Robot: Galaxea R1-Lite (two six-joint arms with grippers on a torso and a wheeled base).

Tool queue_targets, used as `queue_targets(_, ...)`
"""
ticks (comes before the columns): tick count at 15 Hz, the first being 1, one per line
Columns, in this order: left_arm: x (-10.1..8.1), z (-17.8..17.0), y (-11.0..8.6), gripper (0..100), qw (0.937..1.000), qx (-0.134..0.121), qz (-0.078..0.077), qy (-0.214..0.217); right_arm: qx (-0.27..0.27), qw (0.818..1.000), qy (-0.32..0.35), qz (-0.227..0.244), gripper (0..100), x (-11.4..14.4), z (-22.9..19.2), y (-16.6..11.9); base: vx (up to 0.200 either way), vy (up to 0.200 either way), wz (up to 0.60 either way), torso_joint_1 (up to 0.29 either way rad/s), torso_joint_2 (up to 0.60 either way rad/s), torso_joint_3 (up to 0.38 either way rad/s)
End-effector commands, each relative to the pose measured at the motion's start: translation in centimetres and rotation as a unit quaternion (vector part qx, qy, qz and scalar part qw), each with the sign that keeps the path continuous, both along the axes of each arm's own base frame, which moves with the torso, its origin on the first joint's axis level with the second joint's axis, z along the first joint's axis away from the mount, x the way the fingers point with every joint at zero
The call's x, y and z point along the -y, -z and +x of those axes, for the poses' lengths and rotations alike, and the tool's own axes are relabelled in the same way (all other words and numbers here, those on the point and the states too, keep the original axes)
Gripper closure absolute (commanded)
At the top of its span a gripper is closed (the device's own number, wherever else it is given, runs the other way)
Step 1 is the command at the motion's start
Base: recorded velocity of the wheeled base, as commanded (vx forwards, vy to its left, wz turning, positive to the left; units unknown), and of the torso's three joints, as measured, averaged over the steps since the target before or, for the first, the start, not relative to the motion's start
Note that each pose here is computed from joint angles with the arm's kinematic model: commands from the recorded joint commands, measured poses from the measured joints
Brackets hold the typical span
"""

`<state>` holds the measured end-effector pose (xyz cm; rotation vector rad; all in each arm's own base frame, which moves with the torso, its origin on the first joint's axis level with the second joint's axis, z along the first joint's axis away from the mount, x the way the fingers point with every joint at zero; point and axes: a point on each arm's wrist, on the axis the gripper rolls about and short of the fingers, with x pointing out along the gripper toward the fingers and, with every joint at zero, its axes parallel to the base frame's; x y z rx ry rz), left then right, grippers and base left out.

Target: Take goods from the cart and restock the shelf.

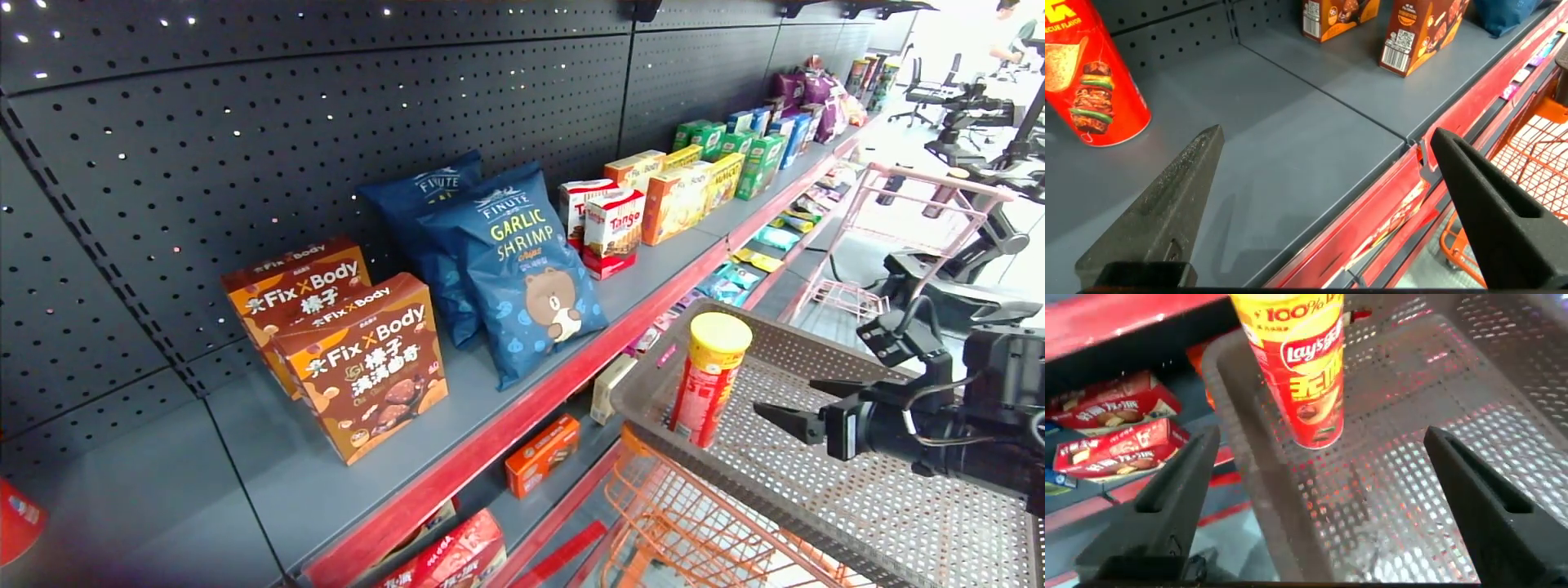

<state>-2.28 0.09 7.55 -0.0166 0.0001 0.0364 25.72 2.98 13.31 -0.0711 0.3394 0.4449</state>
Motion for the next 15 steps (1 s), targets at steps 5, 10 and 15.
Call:
queue_targets(5, 0.0, 0.0, 0.0, 0, 1.0000, 0.000, 0.000, 0.000, 0.008, 0.999, -0.045, 0.008, 0, -2.1, 5.3, 2.0, 0.000, 0.000, 0.00, 0.000, 0.00, 0.000)
queue_targets(10, 0.0, 0.0, 0.0, 0, 1.0000, 0.000, 0.000, 0.000, 0.007, 0.998, -0.066, 0.009, 0, -3.5, 6.7, 4.0, 0.000, 0.000, 0.00, 0.000, 0.00, 0.000)
queue_targets(15, 0.0, 0.0, 0.0, 0, 1.0000, 0.000, 0.000, 0.000, 0.044, 0.996, -0.071, 0.013, 0, -4.1, 8.3, 6.8, 0.000, 0.000, 0.00, 0.000, 0.00, 0.000)
